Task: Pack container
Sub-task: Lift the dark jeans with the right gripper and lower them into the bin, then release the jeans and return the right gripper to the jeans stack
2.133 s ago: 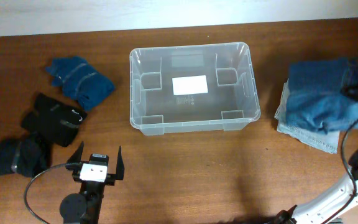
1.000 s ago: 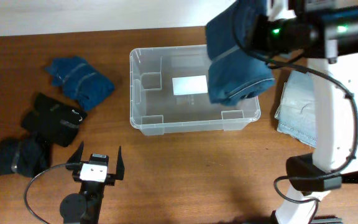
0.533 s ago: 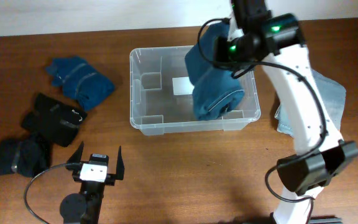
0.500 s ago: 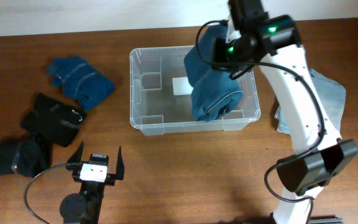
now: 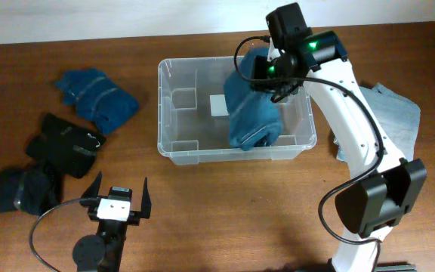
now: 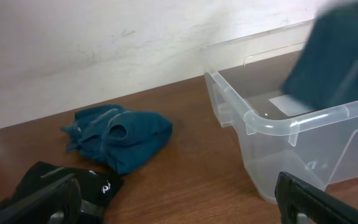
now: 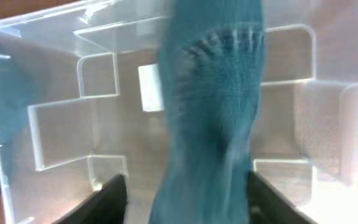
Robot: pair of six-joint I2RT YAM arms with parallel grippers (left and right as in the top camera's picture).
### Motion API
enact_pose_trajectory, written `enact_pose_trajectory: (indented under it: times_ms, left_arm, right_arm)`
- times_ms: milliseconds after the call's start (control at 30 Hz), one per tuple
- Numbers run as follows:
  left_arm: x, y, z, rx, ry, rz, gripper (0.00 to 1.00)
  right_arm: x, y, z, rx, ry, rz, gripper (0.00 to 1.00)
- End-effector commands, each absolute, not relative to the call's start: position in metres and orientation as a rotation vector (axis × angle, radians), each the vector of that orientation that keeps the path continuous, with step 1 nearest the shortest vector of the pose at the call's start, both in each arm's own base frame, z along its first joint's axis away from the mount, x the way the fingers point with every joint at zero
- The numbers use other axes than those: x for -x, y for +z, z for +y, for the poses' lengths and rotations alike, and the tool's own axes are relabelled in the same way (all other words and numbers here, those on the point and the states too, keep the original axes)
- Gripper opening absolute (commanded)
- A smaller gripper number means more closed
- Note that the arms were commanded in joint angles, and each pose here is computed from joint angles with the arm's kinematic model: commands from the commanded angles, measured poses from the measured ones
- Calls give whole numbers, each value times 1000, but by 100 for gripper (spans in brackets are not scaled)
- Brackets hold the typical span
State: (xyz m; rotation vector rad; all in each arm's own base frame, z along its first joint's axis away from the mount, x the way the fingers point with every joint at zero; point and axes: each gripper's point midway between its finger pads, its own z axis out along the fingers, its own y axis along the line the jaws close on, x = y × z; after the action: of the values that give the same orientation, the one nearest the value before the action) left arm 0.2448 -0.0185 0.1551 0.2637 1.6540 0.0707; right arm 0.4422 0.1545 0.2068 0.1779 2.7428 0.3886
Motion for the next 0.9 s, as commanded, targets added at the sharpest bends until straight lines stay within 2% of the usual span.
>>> enact_pose_trajectory:
  times_ms: [0, 100, 300, 533, 867]
  left_arm:
    - [-244, 154, -21, -285, 61, 1658, 99]
    - [-244, 154, -21, -285, 61, 1658, 99]
    - [-244, 154, -21, -285, 61, 1658, 99]
    - [-244, 154, -21, -285, 61, 1658, 99]
    - [-244, 154, -21, -285, 61, 1658, 99]
  right_arm:
    - [-445, 216, 141, -205, 284, 2698, 60]
    - [-448, 216, 129, -196, 229, 2687, 64]
    - [-452, 216, 99, -147, 180, 2695, 64]
    - [-448, 237, 38, -315, 316, 2686, 64]
    - [-405, 229, -130, -886, 257, 2625, 64]
